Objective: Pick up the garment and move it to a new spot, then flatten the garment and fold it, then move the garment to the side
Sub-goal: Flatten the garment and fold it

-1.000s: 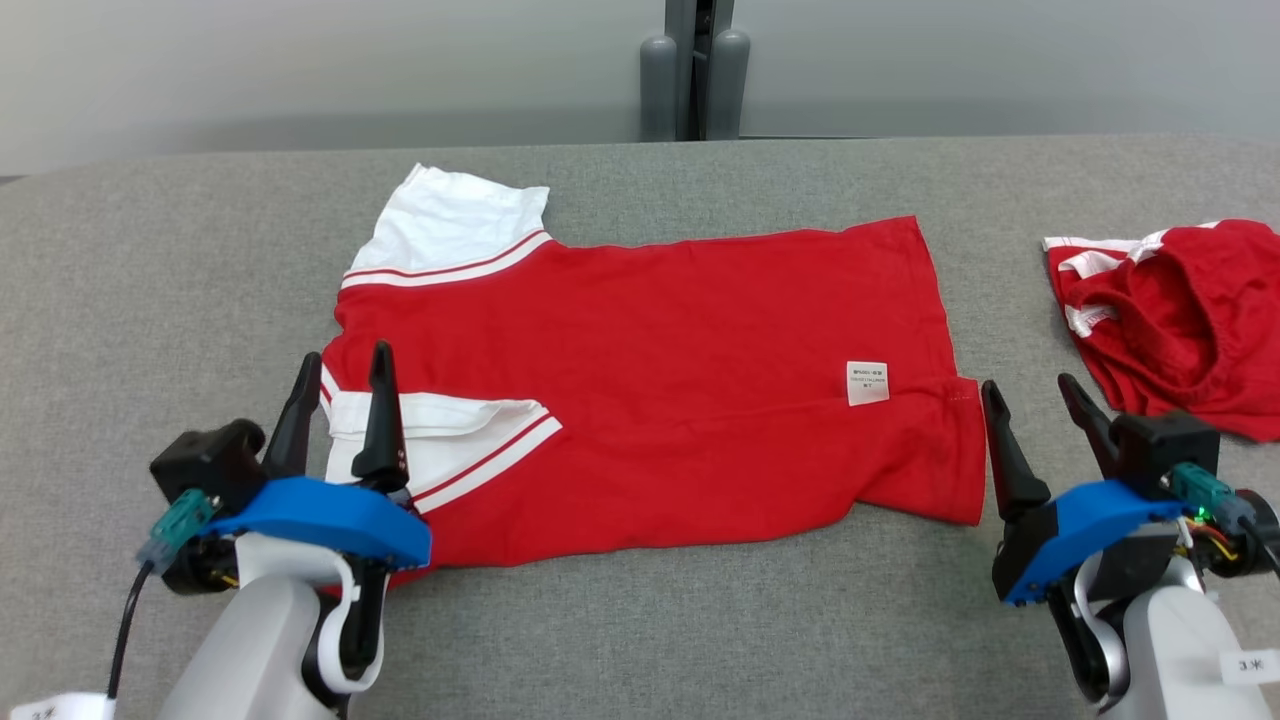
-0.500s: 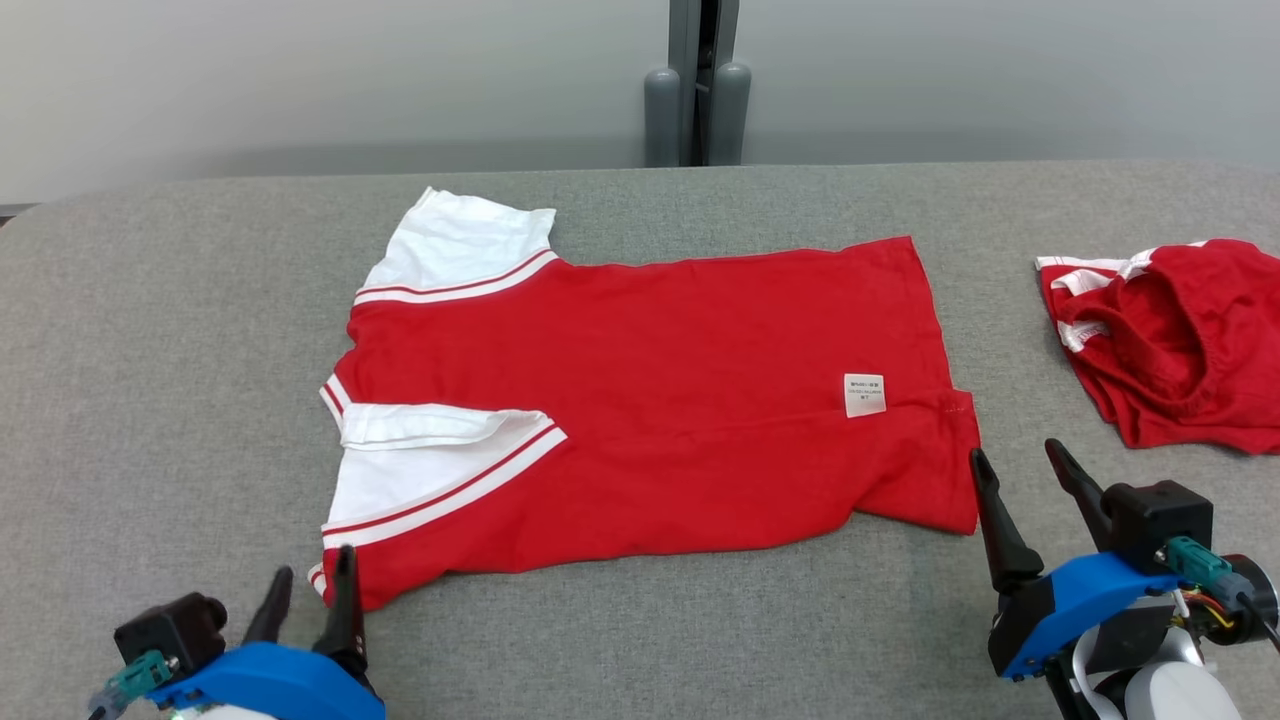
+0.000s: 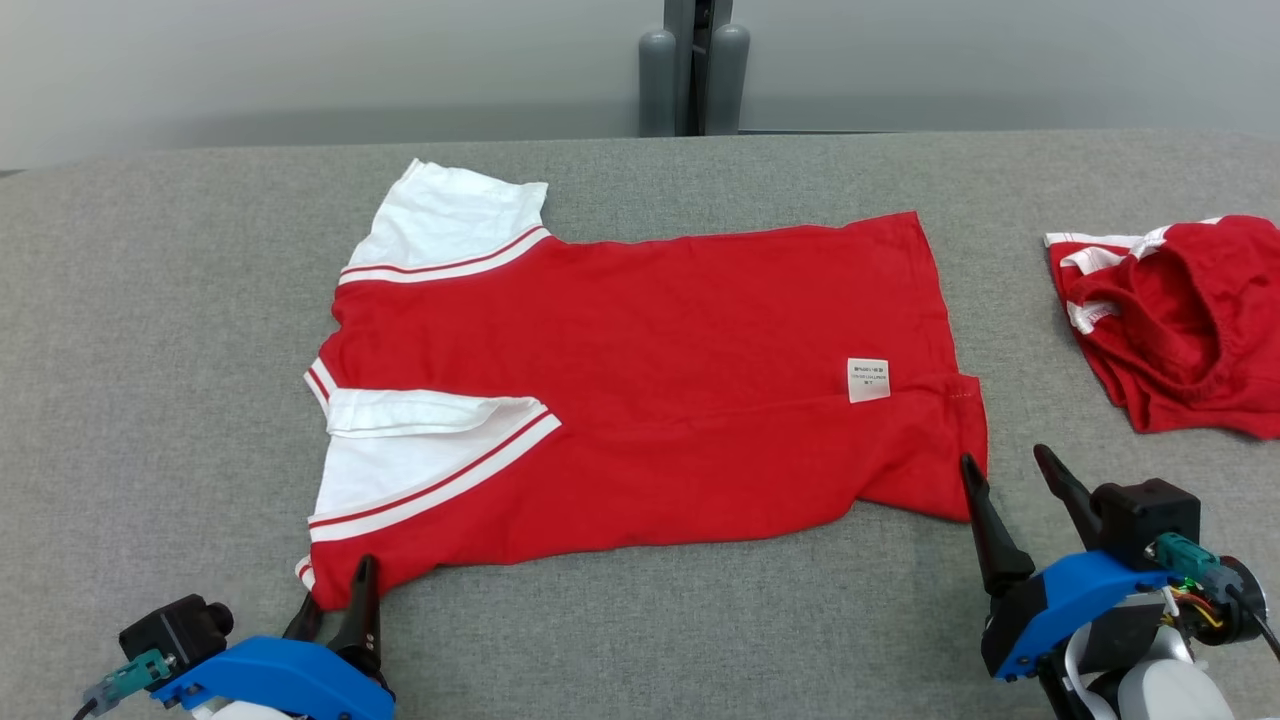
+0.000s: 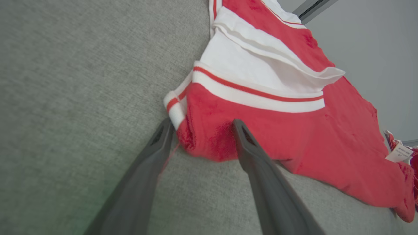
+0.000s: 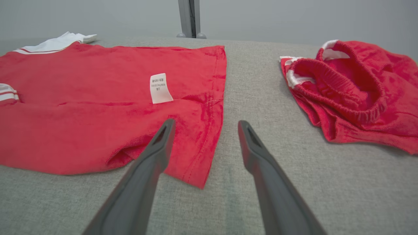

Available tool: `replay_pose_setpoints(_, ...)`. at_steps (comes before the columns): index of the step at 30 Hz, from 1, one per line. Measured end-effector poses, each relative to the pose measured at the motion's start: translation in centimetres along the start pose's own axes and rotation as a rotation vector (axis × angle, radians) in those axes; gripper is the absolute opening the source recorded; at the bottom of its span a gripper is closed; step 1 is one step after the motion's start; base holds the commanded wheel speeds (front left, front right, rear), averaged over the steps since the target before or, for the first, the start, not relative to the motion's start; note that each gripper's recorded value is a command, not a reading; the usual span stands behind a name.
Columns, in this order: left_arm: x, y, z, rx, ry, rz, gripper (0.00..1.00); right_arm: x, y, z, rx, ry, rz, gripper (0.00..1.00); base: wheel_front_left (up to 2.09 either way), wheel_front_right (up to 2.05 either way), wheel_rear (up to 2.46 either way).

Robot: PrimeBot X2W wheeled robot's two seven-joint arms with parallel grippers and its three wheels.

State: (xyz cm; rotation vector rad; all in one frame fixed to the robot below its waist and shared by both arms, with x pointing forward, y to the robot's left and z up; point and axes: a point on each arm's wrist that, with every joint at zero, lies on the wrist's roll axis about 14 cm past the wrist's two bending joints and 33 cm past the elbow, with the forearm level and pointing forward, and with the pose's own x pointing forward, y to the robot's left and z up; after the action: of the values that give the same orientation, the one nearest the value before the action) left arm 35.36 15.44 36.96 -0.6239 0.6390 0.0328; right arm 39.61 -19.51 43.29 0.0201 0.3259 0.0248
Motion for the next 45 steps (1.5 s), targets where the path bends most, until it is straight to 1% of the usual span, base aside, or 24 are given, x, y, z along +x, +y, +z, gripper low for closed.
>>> replay_pose_setpoints(1,0.2,-0.1,0.0,-0.009,-0.001,-0.002,0.92,0.1,0.0,-0.2,0.005,0.006,-0.001,1.00,0.00,0.00,0.00)
replay_pose_setpoints(2,0.3,-0.2,0.1,-0.010,-0.004,-0.006,0.39,0.2,-0.1,-0.4,0.008,0.015,-0.002,1.00,0.00,0.00,0.00)
replay_pose_setpoints(3,0.4,-0.3,0.2,-0.008,-0.010,-0.011,0.12,0.2,-0.1,-0.7,0.010,0.024,-0.002,1.00,0.00,0.00,0.00)
replay_pose_setpoints(4,0.6,-0.3,0.3,-0.009,-0.015,-0.011,0.00,0.2,-0.1,-1.0,0.016,0.035,-0.001,1.00,0.00,0.00,0.00)
replay_pose_setpoints(8,0.9,-0.9,1.4,0.010,-0.070,-0.040,0.00,0.5,0.0,-2.4,0.033,0.087,0.001,1.00,0.00,0.00,0.00)
replay_pose_setpoints(15,0.7,-1.3,4.2,0.049,-0.192,-0.058,0.00,1.1,0.7,-5.3,0.069,0.196,0.018,1.00,0.00,0.00,0.00)
replay_pose_setpoints(16,0.6,-1.4,4.6,0.051,-0.206,-0.061,0.00,1.2,0.9,-5.6,0.081,0.209,0.023,0.67,0.00,0.00,0.00)
replay_pose_setpoints(17,0.5,-1.6,4.8,0.053,-0.217,-0.067,0.00,1.3,1.1,-5.8,0.092,0.215,0.029,0.36,0.00,0.00,0.00)
replay_pose_setpoints(19,0.3,-1.7,5.1,0.052,-0.231,-0.072,0.00,1.5,1.5,-5.8,0.121,0.211,0.037,0.00,0.00,0.00,0.00)
replay_pose_setpoints(23,-0.1,-2.5,5.7,0.063,-0.260,-0.096,0.00,1.5,1.4,-5.1,0.173,0.173,0.031,0.00,0.00,0.00,0.00)
replay_pose_setpoints(30,-1.9,-4.2,6.5,0.104,-0.296,-0.160,0.00,0.8,-0.1,-1.7,0.178,0.063,-0.002,0.00,0.00,0.00,0.00)
replay_pose_setpoints(32,-2.8,-4.5,6.3,0.068,-0.290,-0.174,0.00,-0.2,-0.3,-1.5,0.181,0.062,-0.005,0.00,0.00,0.00,0.00)
replay_pose_setpoints(34,-3.8,-4.2,5.2,0.065,-0.257,-0.167,0.00,-1.6,-0.4,-2.1,0.190,0.085,-0.008,0.00,0.00,0.00,0.00)
replay_pose_setpoints(37,-5.5,-2.9,3.2,0.077,-0.195,-0.131,0.00,-4.1,-1.1,-3.5,0.206,0.132,-0.032,0.00,0.00,0.00,0.00)
replay_pose_setpoints(40,-6.8,-2.0,0.8,0.067,-0.121,-0.095,0.00,-6.4,-1.5,-4.9,0.222,0.181,-0.052,0.00,0.00,0.00,0.00)
replay_pose_setpoints(42,-7.3,-1.6,-0.2,0.054,-0.089,-0.078,0.00,-7.4,-1.6,-5.7,0.243,0.204,-0.059,0.00,0.00,0.00,0.00)
replay_pose_setpoints(45,-7.3,-0.7,-1.4,0.057,-0.042,-0.056,0.00,-8.2,-1.4,-6.7,0.236,0.242,-0.057,0.00,0.00,0.00,0.00)
